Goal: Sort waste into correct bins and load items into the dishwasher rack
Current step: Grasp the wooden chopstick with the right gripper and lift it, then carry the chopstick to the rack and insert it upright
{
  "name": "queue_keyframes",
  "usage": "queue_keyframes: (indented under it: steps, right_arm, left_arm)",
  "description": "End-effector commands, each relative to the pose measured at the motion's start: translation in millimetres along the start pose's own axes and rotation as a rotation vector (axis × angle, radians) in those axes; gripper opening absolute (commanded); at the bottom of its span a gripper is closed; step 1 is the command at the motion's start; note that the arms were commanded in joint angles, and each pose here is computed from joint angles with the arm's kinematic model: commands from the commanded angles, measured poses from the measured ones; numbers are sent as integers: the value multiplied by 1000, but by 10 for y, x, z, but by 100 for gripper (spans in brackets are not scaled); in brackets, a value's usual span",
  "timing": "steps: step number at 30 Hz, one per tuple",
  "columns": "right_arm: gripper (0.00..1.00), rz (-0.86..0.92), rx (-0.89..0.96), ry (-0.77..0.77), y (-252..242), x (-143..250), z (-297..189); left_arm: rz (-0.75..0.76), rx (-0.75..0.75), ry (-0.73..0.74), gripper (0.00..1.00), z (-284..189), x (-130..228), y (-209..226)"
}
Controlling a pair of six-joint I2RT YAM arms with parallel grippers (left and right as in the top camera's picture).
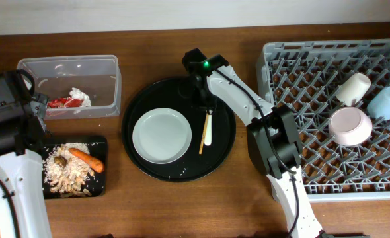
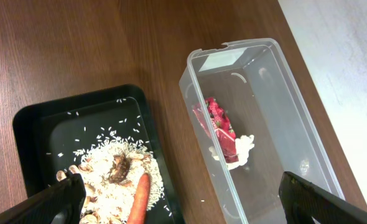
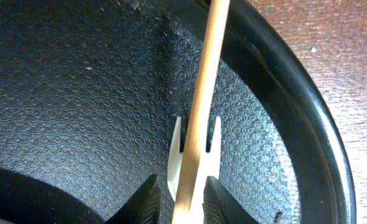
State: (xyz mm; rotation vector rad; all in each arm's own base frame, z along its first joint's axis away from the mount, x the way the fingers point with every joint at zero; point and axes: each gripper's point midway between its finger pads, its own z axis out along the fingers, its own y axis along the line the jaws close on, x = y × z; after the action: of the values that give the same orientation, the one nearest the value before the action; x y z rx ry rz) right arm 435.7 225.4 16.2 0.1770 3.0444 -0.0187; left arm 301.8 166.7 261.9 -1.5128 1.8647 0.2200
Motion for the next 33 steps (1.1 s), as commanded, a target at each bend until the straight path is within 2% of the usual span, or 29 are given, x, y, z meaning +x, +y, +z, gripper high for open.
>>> queue_keyframes:
  steps: [1,6,10,16,25,30,33]
  right_arm:
    - [26,18,0,34,17,102,122]
    - [25,18,-8,25,34,83,142]
    - [13,16,-4,16,23,56,124]
    - [4,15,35,-6,-42,1,-16]
    - [4,-13,-34,-22,-28,-180,-532]
    - [4,-53,-39,-53,-477,-436,-1030]
    - [4,-97,-46,-94,-1069,-634,-1461]
  left_arm:
    - [-13,-6,-6,99,7,-15,15]
    - [-13,-6,-6,99,7,-15,15]
    - [-12,-7,-6,99,7,-14,16]
    - [-12,-6,-6,99,7,-15,15]
    - [-13,-6,-6,99,7,-15,14]
    - [-12,-7,-6,99,7,-14,16]
    - [-13,-7,-6,99,7,-14,16]
